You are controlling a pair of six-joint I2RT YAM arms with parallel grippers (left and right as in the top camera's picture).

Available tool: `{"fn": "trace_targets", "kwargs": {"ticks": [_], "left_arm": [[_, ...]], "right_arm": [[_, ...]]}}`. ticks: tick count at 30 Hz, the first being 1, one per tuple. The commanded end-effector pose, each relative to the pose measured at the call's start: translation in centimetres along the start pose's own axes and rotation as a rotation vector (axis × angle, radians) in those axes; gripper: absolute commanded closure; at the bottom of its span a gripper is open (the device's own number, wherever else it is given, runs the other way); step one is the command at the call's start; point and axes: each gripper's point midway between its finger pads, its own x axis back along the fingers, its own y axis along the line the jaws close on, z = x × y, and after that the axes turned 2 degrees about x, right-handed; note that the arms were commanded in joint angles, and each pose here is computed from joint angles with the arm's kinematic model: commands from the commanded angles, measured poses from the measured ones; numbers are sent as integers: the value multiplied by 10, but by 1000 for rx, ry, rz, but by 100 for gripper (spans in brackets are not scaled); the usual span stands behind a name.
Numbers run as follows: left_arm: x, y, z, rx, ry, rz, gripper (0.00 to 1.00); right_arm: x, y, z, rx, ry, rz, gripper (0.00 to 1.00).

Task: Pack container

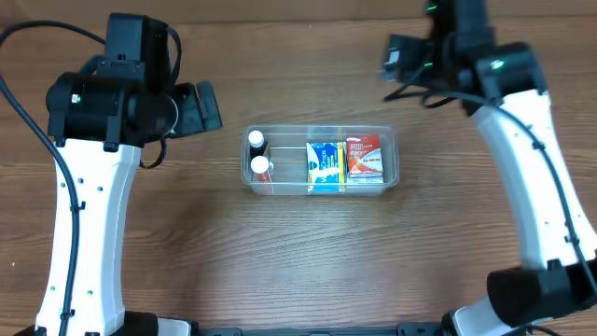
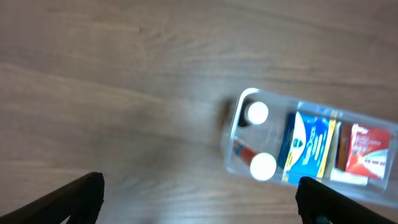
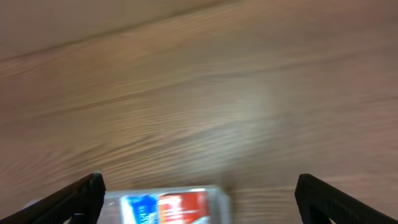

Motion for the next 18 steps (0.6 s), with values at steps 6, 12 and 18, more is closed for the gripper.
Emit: {"fn": "trace_targets", "kwargs": {"ticks": [6,12,18], "left_arm": [[-12,11,-37,-76,-101,-36,0],[43,19,-26,-74,-242,-10,0],[45,49,49,-29,-410,43,0]], "right_arm": [[1,-98,-5,-97,52,109,0],[57,-96,9,-96,-42,91,4],[98,-105,93,-115,-270,40,11]]}}
